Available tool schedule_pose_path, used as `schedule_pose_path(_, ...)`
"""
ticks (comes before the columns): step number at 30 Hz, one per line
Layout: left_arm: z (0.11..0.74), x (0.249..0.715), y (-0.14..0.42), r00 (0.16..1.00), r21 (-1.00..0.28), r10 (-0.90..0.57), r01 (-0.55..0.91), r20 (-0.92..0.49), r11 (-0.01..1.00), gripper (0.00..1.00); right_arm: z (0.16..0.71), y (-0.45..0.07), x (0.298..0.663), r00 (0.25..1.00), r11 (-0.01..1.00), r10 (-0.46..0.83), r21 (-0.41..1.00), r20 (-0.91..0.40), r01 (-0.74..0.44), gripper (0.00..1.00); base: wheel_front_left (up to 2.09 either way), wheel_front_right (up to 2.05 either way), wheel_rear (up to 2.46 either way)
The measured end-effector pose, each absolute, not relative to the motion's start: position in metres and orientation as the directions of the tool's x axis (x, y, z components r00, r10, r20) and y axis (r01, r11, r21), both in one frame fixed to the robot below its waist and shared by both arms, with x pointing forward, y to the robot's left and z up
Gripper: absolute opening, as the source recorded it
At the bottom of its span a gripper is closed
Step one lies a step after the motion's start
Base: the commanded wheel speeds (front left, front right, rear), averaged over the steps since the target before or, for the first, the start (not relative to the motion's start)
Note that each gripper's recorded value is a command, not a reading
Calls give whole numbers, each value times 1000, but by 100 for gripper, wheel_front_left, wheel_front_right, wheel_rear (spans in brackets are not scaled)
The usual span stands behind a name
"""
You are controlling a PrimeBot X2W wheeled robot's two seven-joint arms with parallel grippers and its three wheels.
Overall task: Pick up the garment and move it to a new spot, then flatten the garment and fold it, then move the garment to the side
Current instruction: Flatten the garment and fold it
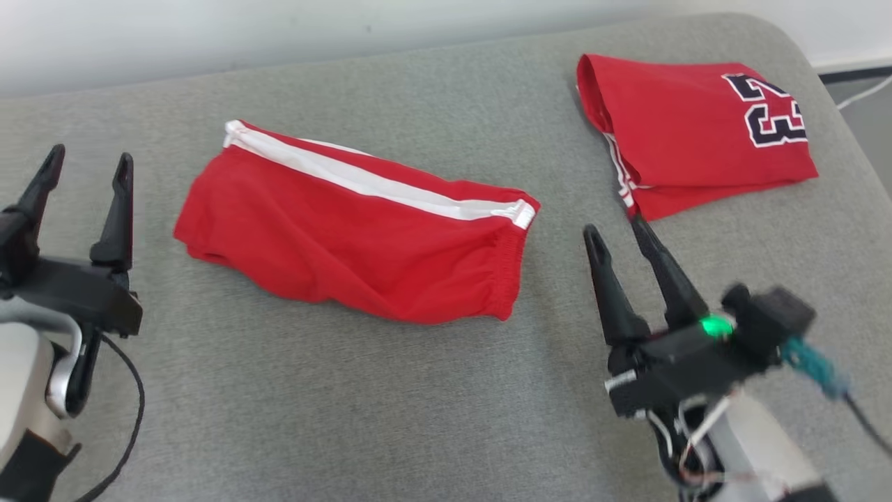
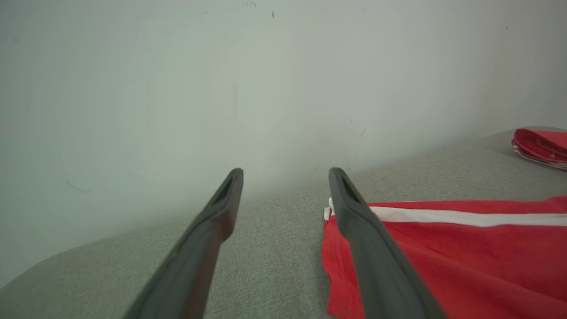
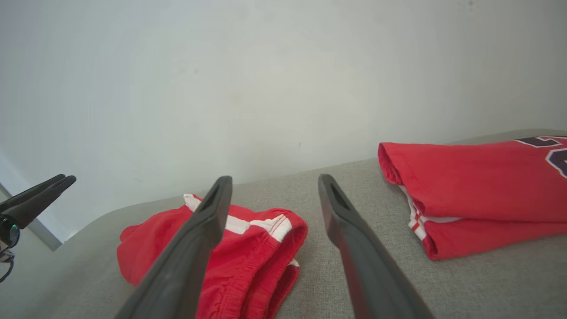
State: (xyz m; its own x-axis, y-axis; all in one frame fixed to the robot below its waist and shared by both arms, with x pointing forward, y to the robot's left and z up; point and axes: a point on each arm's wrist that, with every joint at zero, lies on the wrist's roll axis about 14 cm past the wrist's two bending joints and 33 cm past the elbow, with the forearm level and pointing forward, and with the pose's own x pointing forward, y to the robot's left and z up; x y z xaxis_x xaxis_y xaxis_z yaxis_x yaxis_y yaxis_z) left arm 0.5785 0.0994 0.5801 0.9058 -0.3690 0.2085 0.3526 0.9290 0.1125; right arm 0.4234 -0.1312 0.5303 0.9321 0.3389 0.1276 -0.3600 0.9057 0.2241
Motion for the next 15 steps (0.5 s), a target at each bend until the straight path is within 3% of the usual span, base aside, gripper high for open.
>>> schedule_pose_path(3, 588, 570, 108, 908, 104, -344, 329, 238, 939, 100, 540, -128, 415, 939, 915, 291, 236, 181, -329, 100, 0, 0, 0)
schedule_pose_path(9, 577, 561, 115, 918, 87, -331, 320, 218, 943, 100, 529, -116, 398, 948, 927, 273, 219, 164, -305, 100, 0, 0, 0)
schedule_pose_path(15, 545, 561, 109, 910, 56, -403, 399, 99, 915, 100, 531, -111, 397, 946, 929, 275, 205, 170, -307, 100, 0, 0, 0)
